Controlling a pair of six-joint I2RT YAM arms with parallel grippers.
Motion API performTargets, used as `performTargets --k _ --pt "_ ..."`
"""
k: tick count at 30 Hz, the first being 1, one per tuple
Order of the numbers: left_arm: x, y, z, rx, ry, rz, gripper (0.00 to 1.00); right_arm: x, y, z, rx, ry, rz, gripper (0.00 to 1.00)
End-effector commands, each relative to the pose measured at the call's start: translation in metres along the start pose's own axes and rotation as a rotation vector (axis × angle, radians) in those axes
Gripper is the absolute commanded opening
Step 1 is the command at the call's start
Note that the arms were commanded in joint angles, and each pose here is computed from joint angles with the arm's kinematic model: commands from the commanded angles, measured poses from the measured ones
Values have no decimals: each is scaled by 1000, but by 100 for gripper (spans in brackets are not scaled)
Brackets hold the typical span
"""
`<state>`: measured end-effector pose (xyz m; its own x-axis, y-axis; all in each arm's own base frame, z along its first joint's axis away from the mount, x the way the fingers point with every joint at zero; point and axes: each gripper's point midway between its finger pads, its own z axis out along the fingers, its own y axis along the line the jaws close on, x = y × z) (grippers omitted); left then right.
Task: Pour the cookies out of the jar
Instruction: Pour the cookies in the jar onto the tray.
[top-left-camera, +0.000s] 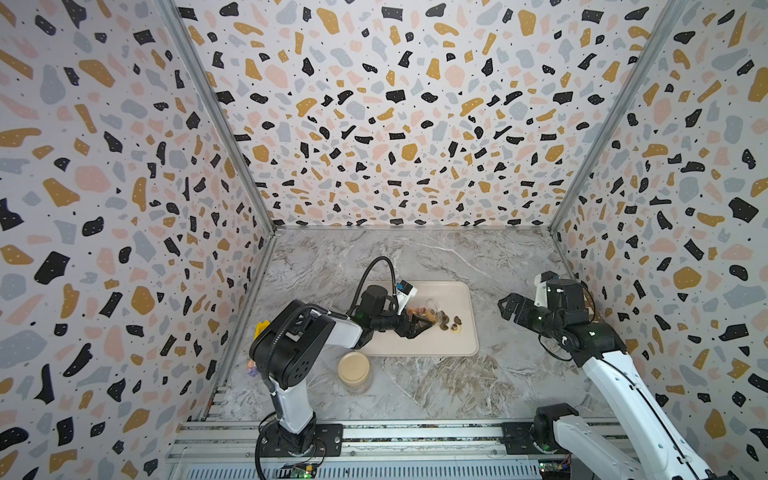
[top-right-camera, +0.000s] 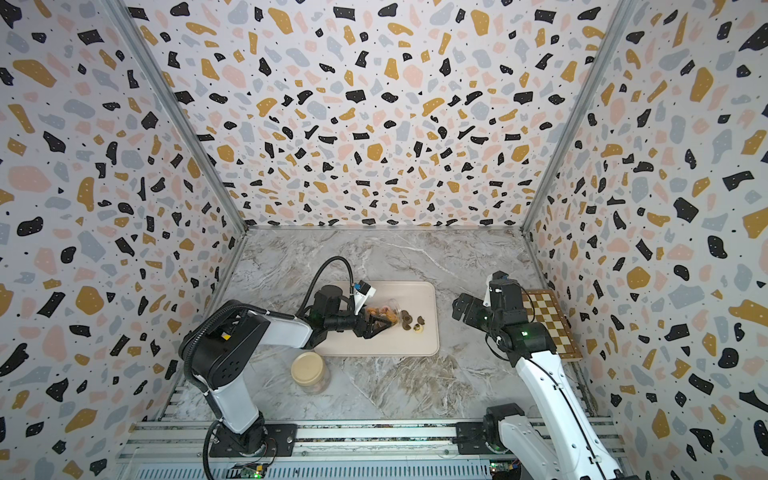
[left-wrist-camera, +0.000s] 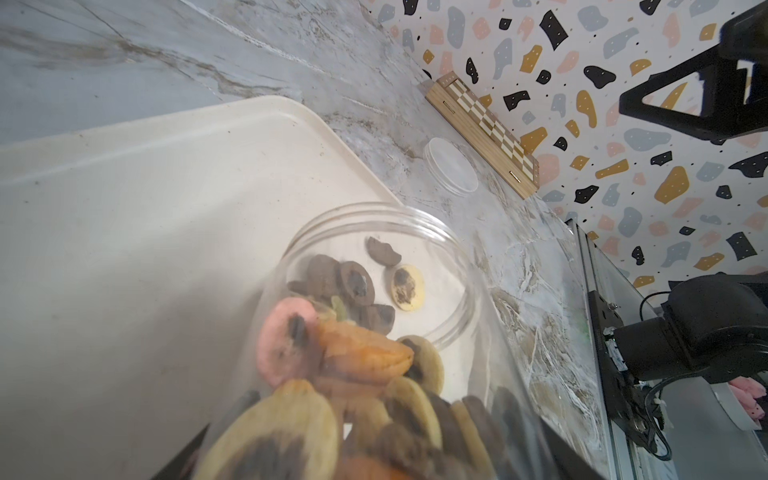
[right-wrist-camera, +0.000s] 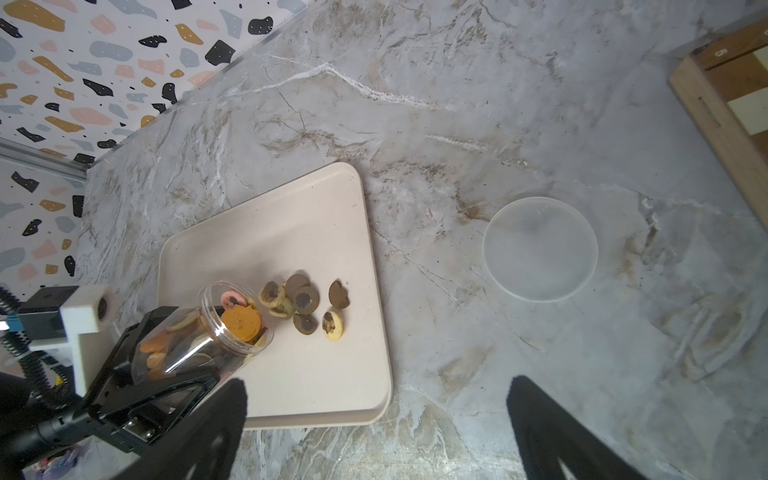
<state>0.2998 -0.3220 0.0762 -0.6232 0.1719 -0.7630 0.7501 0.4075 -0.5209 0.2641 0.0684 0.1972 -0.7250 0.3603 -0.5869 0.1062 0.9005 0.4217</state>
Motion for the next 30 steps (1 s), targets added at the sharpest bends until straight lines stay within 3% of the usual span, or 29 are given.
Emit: performTargets --k 1,25,30 --pt "-23 -8 5 11 -44 77 0 3 -2 -5 0 6 -10 100" --pt "5 12 15 -171 206 -64 0 5 2 -7 -21 14 25 100" --pt "3 9 14 -161 184 -77 0 3 3 -9 -24 11 27 100"
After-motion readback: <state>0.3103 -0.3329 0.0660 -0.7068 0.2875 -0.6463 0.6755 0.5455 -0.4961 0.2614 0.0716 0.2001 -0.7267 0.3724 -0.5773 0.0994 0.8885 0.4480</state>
